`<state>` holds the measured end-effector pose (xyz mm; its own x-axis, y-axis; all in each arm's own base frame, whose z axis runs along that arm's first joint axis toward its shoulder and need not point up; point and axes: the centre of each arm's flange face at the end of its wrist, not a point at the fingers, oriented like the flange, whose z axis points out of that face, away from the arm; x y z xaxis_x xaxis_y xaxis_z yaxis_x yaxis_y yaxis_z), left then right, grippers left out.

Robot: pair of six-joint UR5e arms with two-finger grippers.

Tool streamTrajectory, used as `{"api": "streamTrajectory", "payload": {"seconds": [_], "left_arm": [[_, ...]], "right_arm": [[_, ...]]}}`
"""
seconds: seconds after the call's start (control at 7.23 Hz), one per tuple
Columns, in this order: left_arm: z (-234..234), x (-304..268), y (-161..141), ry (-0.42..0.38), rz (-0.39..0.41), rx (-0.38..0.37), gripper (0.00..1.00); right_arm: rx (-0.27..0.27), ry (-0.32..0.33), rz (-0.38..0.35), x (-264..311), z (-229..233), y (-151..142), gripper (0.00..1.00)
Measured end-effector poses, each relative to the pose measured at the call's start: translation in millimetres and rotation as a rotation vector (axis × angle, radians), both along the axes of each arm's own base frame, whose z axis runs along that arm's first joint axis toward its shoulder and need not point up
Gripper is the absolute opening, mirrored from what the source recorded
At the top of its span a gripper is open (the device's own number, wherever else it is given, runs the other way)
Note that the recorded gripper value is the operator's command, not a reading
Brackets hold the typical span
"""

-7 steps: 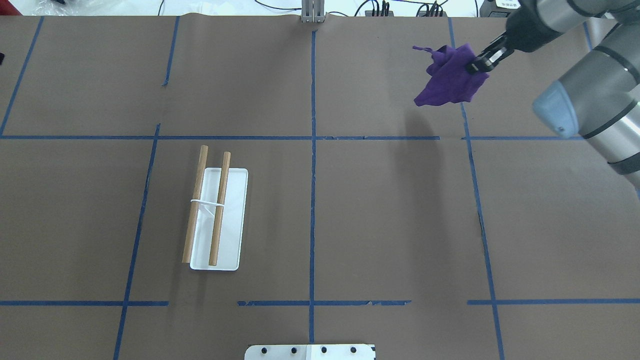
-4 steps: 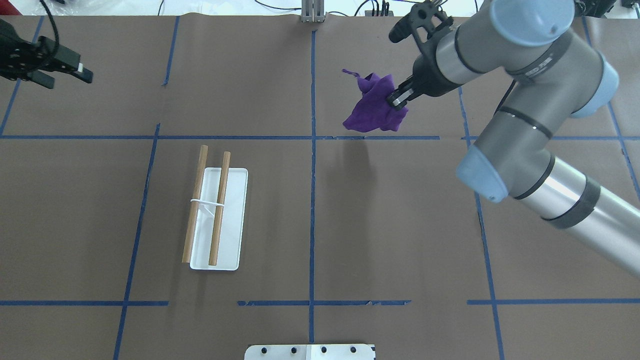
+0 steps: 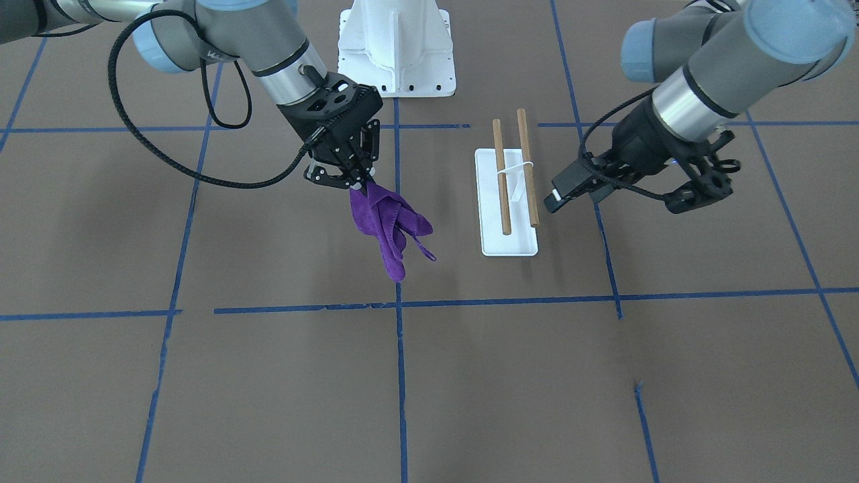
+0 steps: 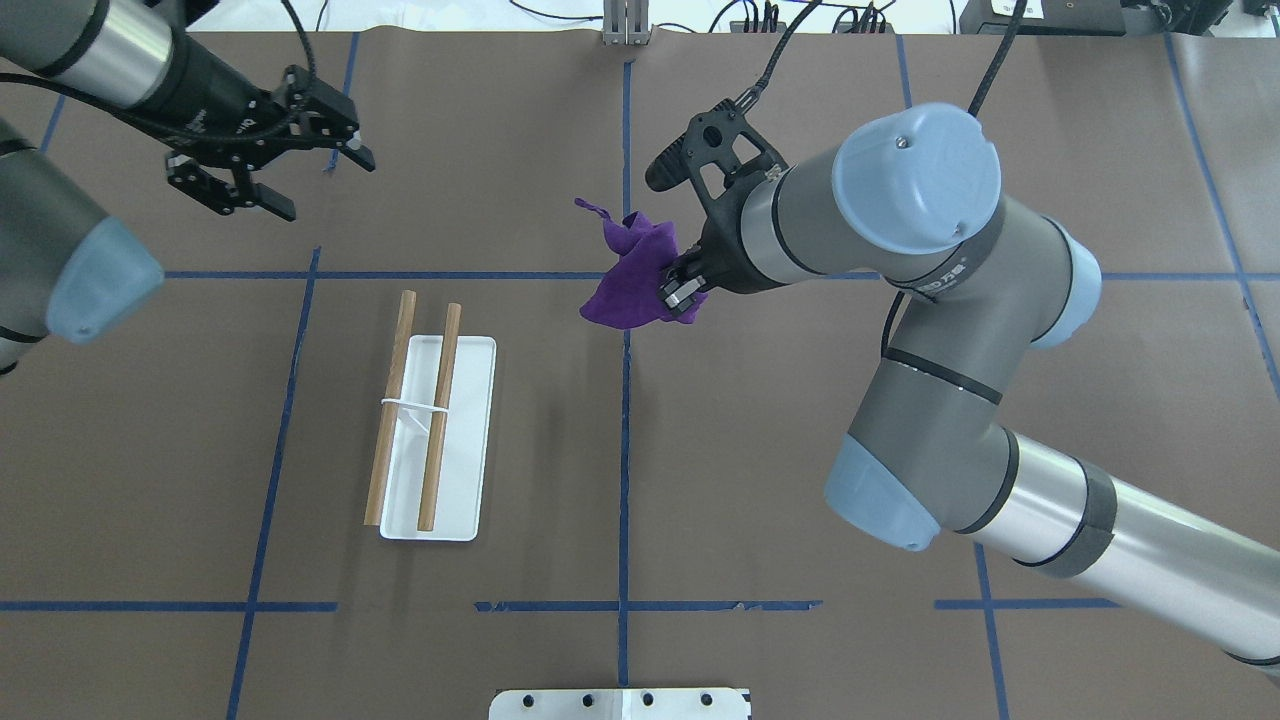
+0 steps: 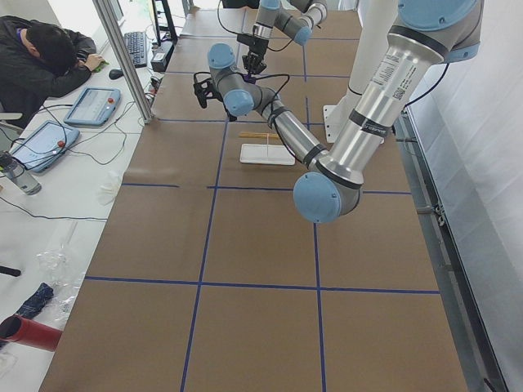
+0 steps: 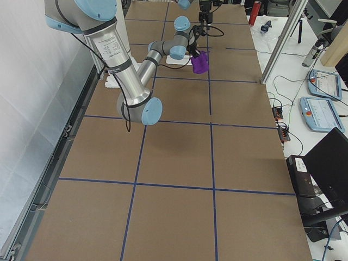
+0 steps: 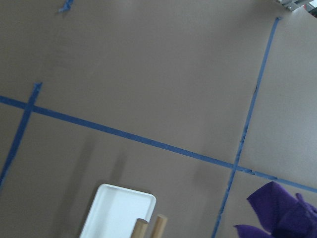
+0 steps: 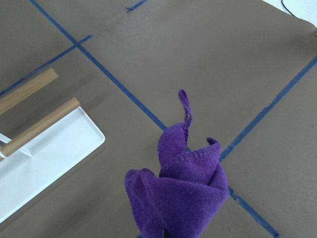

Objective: Hang towel on rack

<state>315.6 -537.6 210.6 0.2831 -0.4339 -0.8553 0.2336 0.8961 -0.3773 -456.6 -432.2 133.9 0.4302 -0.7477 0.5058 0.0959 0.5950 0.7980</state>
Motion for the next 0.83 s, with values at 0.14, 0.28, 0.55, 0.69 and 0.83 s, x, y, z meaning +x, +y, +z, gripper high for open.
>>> {"api": "streamTrajectory", "payload": {"seconds": [0.14, 0.28, 0.55, 0.69, 0.83], "left_arm": [[-13.4, 31.6, 6.9, 0.025, -0.030, -0.060, 0.87], [-21.1, 56.5, 17.3, 0.047, -0.037, -0.086, 0.87], [-35.8, 80.5, 33.1, 0.075, -0.027, -0.118, 0.69], [-42.6, 84.3, 37.5, 0.089, -0.025, -0.127, 0.54], [-47.1, 85.3, 40.2, 0.110, -0.027, -0.133, 0.43]], "right_arm": [[0.015, -0.018, -0.009, -2.1, -11.5, 7.8, 0.00], [0.024, -0.031, -0.015, -1.8, -18.3, 13.1, 0.00], [0.028, -0.040, -0.019, -1.4, -22.2, 17.0, 0.00], [0.028, -0.041, -0.020, -1.6, -22.6, 17.6, 0.00], [0.028, -0.042, -0.021, -1.6, -23.0, 18.1, 0.00]]}}
